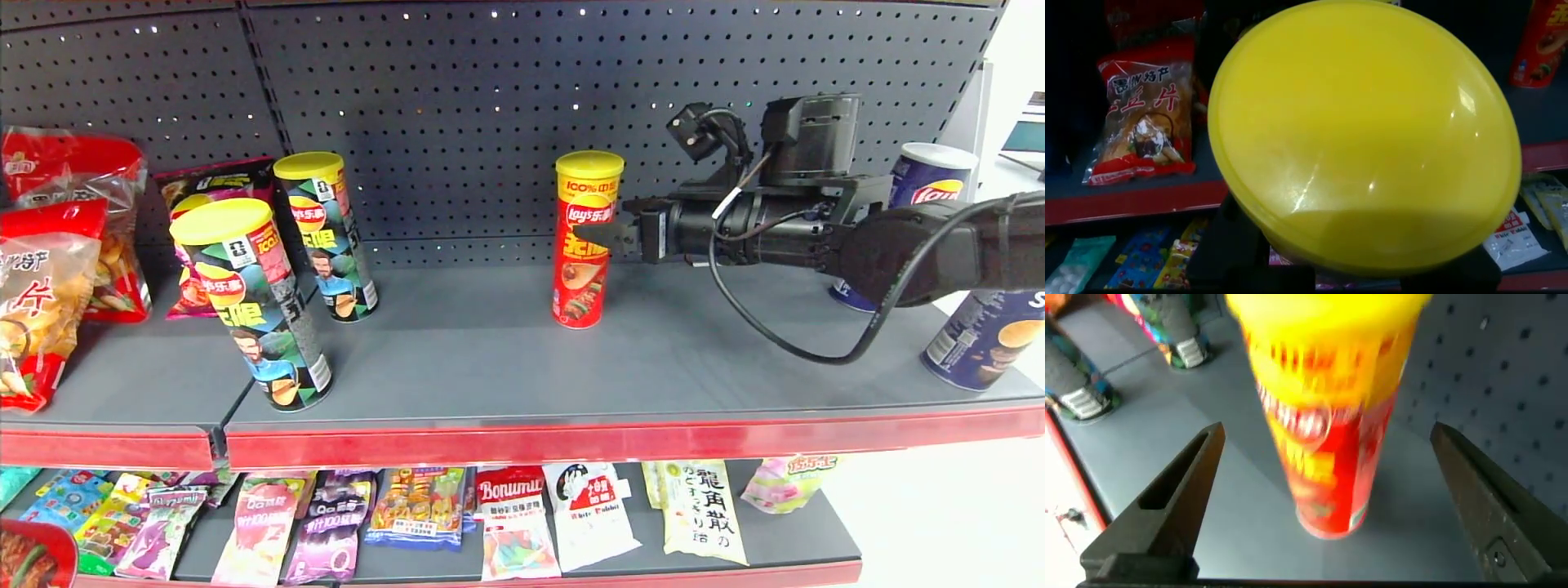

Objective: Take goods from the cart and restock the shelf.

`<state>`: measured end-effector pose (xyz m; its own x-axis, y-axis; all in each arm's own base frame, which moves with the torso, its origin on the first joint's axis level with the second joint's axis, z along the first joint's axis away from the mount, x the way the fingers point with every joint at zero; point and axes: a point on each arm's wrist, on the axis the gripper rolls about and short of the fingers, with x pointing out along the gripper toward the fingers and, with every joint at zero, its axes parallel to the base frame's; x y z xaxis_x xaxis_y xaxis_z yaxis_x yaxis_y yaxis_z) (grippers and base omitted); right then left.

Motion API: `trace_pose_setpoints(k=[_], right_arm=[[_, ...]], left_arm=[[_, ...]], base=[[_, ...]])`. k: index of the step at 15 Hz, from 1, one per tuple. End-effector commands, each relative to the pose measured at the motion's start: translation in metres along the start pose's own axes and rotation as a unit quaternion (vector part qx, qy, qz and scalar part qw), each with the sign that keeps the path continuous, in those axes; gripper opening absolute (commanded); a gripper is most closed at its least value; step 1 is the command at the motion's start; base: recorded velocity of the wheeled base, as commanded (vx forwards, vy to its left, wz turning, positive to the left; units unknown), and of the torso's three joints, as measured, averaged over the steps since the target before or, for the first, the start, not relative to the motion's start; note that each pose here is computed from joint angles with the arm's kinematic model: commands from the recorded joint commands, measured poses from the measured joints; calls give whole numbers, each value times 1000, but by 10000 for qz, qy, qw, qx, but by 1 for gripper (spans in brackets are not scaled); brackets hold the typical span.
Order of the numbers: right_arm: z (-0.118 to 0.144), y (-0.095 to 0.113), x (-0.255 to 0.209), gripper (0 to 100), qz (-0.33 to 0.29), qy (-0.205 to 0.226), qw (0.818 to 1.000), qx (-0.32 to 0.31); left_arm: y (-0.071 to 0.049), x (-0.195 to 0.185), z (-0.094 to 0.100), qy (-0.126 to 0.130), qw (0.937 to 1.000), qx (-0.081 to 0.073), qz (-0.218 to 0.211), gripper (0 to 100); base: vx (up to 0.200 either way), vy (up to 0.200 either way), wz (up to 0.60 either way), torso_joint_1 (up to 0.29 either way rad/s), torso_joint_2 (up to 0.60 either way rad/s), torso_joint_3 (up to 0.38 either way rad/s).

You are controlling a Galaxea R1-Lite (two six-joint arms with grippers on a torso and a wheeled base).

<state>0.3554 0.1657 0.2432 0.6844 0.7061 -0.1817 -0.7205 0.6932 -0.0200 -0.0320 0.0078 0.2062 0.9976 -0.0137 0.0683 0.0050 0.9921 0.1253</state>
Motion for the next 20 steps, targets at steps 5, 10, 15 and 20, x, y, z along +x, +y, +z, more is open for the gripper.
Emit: trace_pose_setpoints(k=[5,10,15,20], right_arm=[[2,8,27,100,188,-105,9997,-68],[3,4,40,100,175,-175,9997,-34],[3,1,51,100,148,-230,9996,-55],[2,1,53,0,48,-222,9997,-55]], left_arm=[[0,0,0,7,10000,8,0,0],[0,0,1,-6,10000,7,17,0],[0,-1,0,-21,10000,4,20,0],[0,-1,-1,-21,10000,4,20,0]], base=[[0,0,0,0,0,0],[0,0,0,0,0,0],[0,0,0,0,0,0],[0,0,0,0,0,0]])
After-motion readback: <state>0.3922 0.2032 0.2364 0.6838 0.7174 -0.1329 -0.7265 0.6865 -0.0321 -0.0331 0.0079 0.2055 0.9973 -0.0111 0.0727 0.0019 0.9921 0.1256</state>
